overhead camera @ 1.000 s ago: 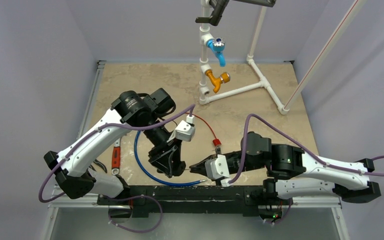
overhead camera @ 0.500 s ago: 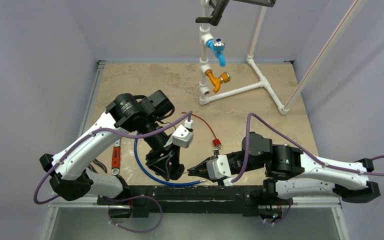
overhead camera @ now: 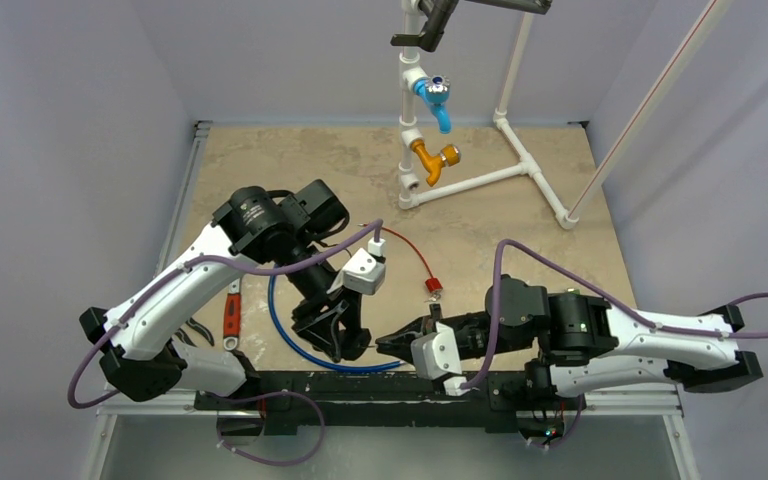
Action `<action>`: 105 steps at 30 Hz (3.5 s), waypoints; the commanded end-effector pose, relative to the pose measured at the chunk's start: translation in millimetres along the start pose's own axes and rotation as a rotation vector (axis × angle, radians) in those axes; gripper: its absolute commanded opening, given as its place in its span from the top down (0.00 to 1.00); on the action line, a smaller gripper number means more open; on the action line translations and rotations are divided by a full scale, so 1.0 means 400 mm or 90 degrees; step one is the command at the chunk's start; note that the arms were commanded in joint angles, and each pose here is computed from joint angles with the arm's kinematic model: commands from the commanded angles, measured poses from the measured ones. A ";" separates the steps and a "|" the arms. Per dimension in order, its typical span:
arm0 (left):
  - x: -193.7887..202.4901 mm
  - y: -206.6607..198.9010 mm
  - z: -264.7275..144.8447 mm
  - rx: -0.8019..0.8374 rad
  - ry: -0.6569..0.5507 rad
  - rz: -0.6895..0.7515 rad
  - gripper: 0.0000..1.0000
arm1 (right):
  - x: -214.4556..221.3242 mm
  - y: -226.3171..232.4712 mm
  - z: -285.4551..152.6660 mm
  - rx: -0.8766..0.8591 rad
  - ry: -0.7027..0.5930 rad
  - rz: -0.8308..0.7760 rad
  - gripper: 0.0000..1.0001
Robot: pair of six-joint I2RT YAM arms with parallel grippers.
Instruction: Unlock with the key
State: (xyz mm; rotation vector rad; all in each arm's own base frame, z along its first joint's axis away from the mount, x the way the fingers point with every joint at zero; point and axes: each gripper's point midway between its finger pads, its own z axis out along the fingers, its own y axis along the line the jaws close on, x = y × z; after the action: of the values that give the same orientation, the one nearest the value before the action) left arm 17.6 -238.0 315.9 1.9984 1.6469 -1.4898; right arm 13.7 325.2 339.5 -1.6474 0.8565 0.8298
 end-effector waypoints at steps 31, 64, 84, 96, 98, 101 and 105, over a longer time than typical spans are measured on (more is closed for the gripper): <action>-0.003 -0.086 -0.009 0.100 -0.040 -0.121 1.00 | -0.105 -0.077 -0.086 0.090 -0.032 -0.062 1.00; -0.018 -0.107 -0.020 0.097 -0.054 -0.104 1.00 | -0.025 -0.018 -0.043 0.044 0.008 -0.037 1.00; -0.021 -0.111 -0.022 0.097 -0.058 -0.099 1.00 | 0.033 0.001 0.019 0.027 0.042 -0.052 1.00; -0.023 -0.113 -0.025 0.093 -0.059 -0.092 1.00 | 0.049 -0.005 0.008 0.069 0.023 -0.003 1.00; -0.024 -0.113 -0.026 0.092 -0.059 -0.091 1.00 | 0.054 -0.003 0.017 0.069 0.023 0.004 1.00; -0.024 -0.113 -0.026 0.091 -0.059 -0.090 1.00 | 0.051 0.003 0.030 0.062 0.010 0.009 1.00; -0.023 -0.112 -0.028 0.088 -0.058 -0.088 1.00 | 0.056 0.015 0.049 0.046 0.012 0.016 1.00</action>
State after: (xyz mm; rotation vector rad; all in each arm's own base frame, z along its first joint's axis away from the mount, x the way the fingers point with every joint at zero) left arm 26.0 -238.2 308.1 1.9580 1.7151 -1.5046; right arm 22.3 324.3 329.7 -1.5617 0.8837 0.7582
